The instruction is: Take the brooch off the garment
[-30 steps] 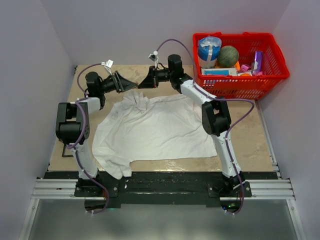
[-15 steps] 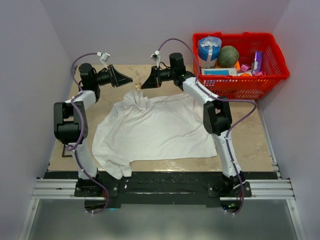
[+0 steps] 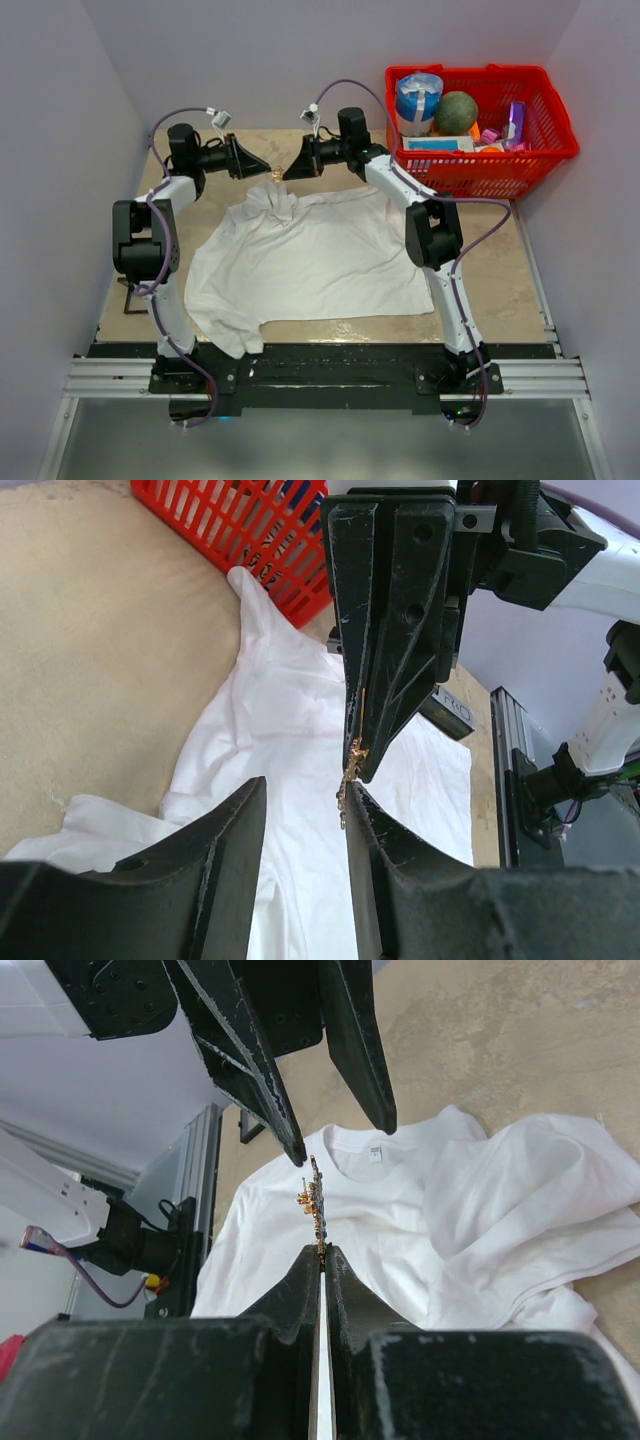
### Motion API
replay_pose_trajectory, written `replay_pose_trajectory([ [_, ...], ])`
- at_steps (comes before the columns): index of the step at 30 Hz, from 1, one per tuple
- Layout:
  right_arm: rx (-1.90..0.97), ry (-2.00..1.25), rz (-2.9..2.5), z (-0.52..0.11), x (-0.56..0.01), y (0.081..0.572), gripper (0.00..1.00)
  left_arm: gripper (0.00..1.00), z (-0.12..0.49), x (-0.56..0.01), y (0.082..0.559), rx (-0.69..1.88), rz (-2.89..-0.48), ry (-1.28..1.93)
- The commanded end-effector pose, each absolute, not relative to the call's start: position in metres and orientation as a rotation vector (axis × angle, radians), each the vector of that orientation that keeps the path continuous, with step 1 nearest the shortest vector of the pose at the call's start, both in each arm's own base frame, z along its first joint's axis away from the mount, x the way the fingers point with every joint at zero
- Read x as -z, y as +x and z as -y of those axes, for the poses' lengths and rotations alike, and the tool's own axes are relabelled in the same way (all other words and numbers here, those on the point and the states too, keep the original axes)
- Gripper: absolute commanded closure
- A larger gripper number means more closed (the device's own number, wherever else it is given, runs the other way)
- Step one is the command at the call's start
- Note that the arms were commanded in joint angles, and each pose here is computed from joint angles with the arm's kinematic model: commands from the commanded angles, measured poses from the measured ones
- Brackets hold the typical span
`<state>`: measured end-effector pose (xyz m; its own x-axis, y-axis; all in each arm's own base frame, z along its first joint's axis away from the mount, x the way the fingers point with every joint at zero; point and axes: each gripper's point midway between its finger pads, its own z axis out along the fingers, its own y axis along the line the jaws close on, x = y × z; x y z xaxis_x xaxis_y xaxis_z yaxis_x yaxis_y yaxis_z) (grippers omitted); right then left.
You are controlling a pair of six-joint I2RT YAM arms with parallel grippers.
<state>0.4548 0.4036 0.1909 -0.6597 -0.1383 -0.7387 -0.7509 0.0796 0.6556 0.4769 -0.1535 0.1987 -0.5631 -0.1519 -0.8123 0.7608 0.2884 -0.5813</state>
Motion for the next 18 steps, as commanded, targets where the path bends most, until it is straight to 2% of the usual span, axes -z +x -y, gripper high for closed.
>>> replay_pose_trajectory([
  [1,-1.625,-0.922,-1.803,-0.404,-0.207,0.455,1.0,0.59,0.158,-0.205,0.481,1.357,-1.694,0.631],
  [7,-1.62,-0.92,-1.804,-0.404,-0.207,0.455,1.0,0.62,0.166,-0.201,0.478,1.394,-1.702,0.643],
  [18,-1.618,-0.911,-1.815,-0.404,-0.204,0.456,1.0,0.87,0.171,-0.202,0.474,1.439,-1.69,0.641],
])
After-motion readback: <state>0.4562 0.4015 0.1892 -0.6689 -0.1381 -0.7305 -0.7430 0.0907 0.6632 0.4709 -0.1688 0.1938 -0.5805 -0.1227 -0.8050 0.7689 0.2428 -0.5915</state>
